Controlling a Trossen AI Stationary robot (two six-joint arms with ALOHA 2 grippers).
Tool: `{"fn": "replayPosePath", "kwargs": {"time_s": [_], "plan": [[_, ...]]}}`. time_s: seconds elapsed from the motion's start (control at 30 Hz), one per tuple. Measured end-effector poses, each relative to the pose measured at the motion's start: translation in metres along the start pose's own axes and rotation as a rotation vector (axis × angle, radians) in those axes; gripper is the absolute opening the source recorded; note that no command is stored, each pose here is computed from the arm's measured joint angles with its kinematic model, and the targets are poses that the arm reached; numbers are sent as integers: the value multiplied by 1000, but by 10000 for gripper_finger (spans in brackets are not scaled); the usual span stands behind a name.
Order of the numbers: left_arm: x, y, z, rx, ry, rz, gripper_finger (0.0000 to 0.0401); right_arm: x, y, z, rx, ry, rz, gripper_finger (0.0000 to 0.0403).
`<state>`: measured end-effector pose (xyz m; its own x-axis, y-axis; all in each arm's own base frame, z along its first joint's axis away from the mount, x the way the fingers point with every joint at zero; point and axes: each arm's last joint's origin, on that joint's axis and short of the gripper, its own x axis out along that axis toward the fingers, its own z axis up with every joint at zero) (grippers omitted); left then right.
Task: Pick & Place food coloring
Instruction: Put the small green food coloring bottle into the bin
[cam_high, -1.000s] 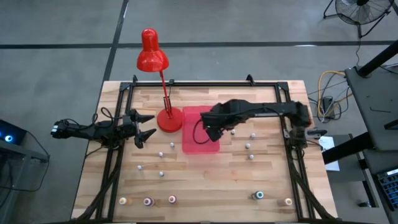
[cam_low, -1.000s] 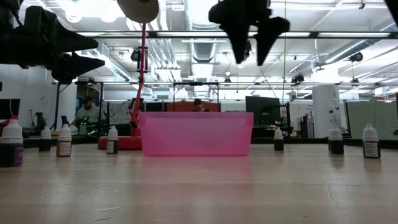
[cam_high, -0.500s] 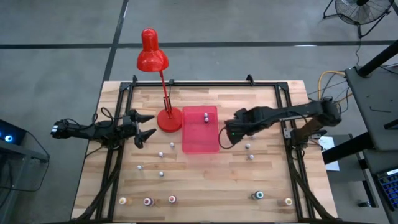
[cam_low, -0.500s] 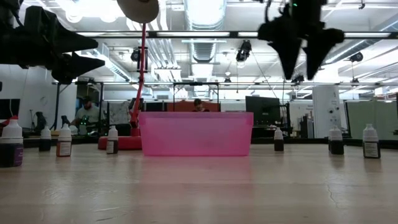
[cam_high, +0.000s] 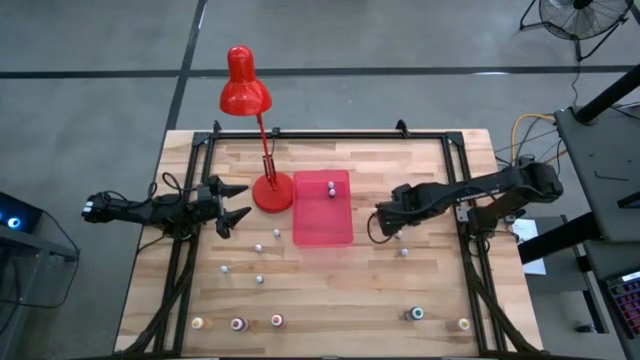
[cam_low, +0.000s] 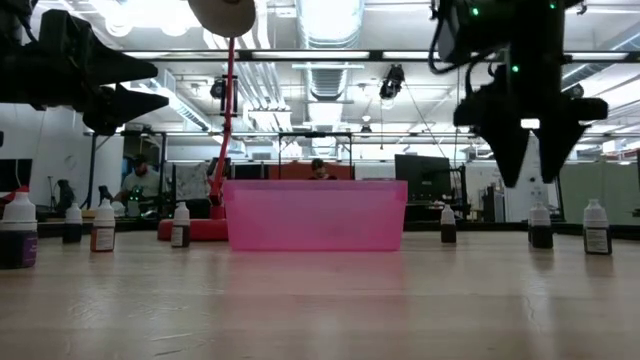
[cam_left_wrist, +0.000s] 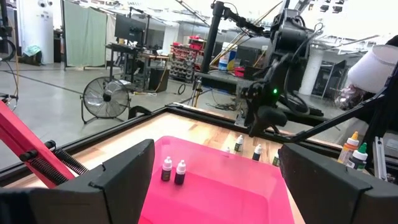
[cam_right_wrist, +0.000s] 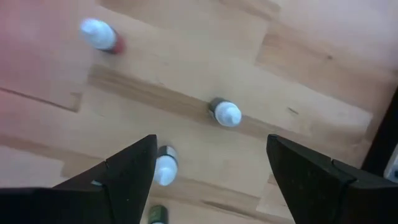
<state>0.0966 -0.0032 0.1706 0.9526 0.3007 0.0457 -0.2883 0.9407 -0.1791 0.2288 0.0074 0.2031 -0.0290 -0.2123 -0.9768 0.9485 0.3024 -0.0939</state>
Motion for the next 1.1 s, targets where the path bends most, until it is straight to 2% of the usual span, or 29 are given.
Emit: {"fn": "replayPosePath", "kwargs": {"time_s": [0.47,0.63,0.97,1.1], "plan": [[0,0,0,0,0,1,314,40,-6,7,61,-40,48,292],[0,0,0,0,0,1,314,48,-8,9,49,-30,18,292],[0,0,0,0,0,1,314,51,-8,9,44,-17,15,292],[0,0,0,0,0,1,314,53,-9,8,65,5,17,280]]}}
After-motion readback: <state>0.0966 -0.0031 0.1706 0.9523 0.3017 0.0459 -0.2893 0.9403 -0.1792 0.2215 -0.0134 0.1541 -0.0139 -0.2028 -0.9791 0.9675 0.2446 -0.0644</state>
